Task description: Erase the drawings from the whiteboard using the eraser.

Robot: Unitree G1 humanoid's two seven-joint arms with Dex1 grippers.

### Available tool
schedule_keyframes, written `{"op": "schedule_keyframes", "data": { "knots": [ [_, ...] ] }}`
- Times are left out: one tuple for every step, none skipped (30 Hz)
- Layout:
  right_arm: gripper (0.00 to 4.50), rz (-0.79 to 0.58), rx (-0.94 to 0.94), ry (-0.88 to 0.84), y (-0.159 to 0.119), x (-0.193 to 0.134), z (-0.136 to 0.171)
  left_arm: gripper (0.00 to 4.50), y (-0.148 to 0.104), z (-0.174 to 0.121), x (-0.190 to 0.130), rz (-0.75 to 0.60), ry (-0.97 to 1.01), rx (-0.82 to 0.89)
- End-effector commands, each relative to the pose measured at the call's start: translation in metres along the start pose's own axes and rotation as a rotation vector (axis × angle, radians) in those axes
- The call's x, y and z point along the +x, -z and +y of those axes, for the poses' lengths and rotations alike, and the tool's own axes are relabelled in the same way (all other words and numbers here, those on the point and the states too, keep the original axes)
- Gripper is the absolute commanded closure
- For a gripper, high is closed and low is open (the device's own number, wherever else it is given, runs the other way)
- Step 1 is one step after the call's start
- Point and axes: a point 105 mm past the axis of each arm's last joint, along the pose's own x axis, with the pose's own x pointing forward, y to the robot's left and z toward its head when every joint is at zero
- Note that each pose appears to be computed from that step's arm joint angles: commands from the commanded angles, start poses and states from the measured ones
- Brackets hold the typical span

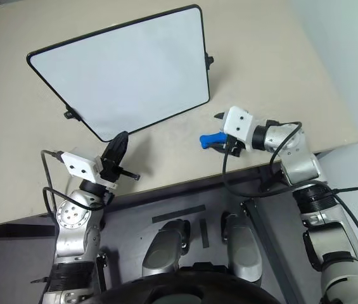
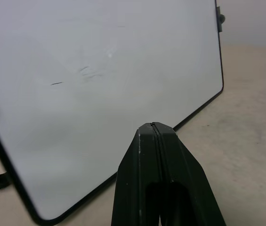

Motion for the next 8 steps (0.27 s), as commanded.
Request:
{"op": "schedule_keyframes", "data": {
  "knots": [
    [0.50,-0.088,0.059,0.075,-0.015,-0.026,-0.013,4.50,-0.010,-0.002,-0.002,-0.030,0.010,0.014],
    [0.50,-0.088,0.079,0.088,-0.013,-0.030,-0.013,4.50,-0.009,-0.001,-0.005,-0.024,0.011,0.011],
    [0.50,-0.076,0.088,0.105,-0.009,-0.034,-0.013,4.50,-0.008,-0.002,-0.007,-0.019,0.017,0.008],
    [0.50,-0.063,0.094,0.123,-0.005,-0.037,-0.014,4.50,-0.008,-0.003,-0.007,-0.016,0.026,0.005],
    [0.50,-0.056,0.098,0.138,-0.004,-0.040,-0.015,4.50,-0.009,-0.004,-0.006,-0.016,0.037,0.005],
    [0.50,-0.056,0.102,0.146,-0.004,-0.042,-0.015,4.50,-0.010,-0.004,-0.005,-0.017,0.043,0.006],
    [0.50,-0.062,0.107,0.150,-0.006,-0.043,-0.014,4.50,-0.011,-0.003,-0.003,-0.019,0.044,0.008],
    [0.50,-0.067,0.110,0.150,-0.007,-0.043,-0.014,4.50,-0.012,-0.002,0.000,-0.021,0.046,0.010]
  ]
}}
